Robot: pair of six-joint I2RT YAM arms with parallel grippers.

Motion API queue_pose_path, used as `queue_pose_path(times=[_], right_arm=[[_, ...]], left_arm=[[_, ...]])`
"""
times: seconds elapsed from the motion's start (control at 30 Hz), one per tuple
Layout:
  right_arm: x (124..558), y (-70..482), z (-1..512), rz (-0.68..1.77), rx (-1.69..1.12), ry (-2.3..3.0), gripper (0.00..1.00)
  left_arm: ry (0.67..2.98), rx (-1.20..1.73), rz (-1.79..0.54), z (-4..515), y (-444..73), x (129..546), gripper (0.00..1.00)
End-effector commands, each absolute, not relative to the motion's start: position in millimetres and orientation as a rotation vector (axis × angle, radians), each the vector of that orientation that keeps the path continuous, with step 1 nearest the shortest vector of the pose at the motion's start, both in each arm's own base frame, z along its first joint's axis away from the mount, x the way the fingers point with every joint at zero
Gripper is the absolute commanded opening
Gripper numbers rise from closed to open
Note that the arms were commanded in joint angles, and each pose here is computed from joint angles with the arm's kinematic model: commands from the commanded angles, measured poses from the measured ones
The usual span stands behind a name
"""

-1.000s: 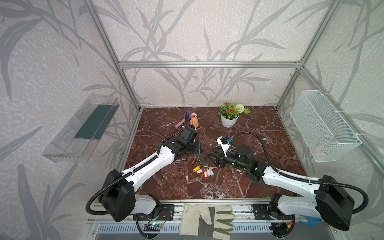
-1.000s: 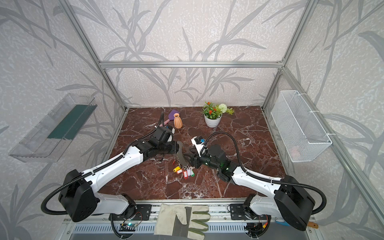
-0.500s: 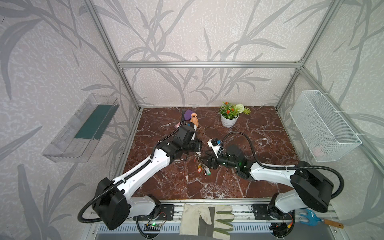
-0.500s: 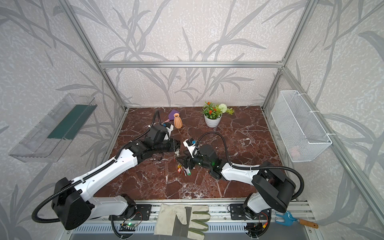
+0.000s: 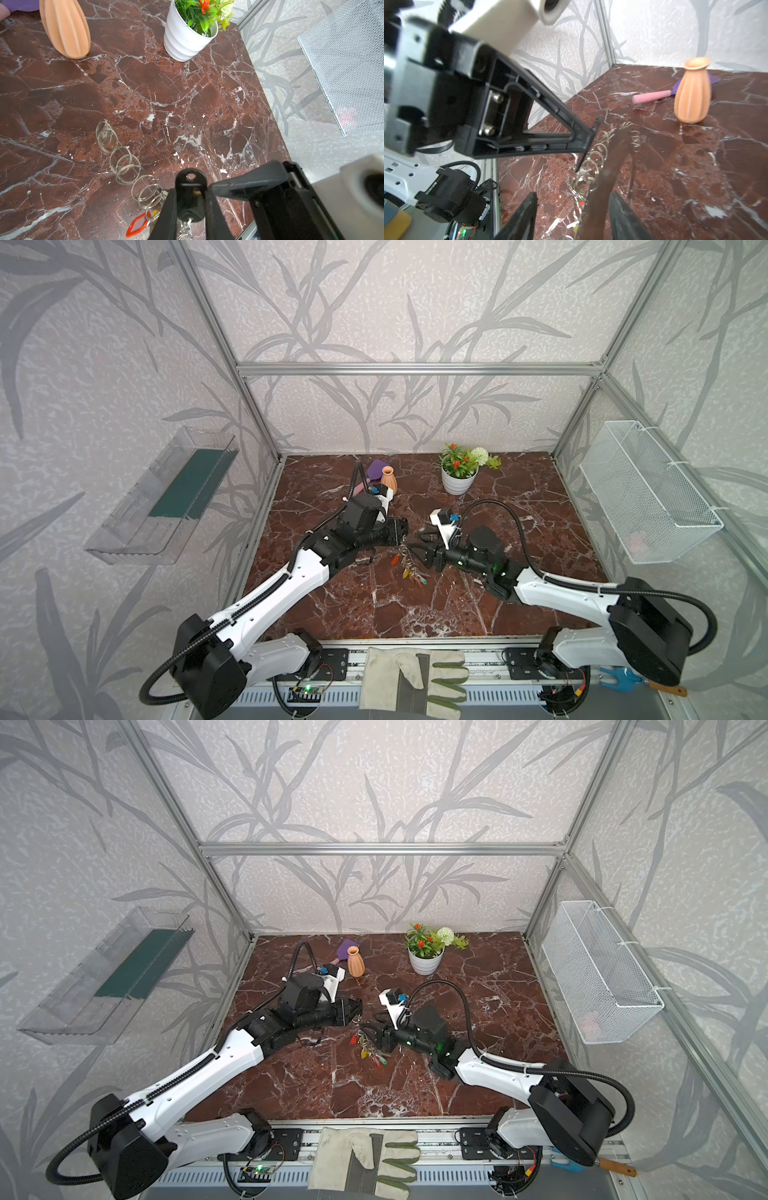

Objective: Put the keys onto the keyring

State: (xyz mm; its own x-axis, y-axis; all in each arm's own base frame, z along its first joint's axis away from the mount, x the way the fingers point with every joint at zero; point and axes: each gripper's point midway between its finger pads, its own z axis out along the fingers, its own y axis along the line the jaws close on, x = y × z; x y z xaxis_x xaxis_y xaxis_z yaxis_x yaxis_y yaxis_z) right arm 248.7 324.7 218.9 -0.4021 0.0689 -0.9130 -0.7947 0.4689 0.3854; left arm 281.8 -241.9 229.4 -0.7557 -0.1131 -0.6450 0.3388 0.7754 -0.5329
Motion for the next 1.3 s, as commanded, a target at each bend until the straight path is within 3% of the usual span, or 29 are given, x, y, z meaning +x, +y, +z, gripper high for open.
queue_pose_path(times=[0.0,0.17,0.4,0.57,0.87,1.27], right_arm=[[244.3,305.1,228.2,1.095,-0.574,1.733,0.55],[255.5,269.4,240.4,1.024,-0.454,1.734,0.56],[255.8,260.9,243.5,1.008,-0.465,1.739,0.59],[255.2,263.8,238.7,1.021,-0.479,1.750,0.60],[235.6,295.0,220.5,1.127,-0.660,1.743,0.75],[216.2,317.8,197.3,1.089,-0.792,1.774,0.80]], left_arm=[[2.151,0.238,-0.922,257.3,-249.1,279.4,0.00],[1.951,0.362,-1.058,294.8,-257.4,257.9,0.00],[1.856,0.384,-1.048,316.9,-255.7,252.6,0.00],[1.884,0.392,-1.025,313.7,-260.4,255.5,0.00],[1.888,0.408,-1.018,316.4,-266.8,256.5,0.00],[1.909,0.398,-0.993,315.2,-268.6,261.7,0.00]])
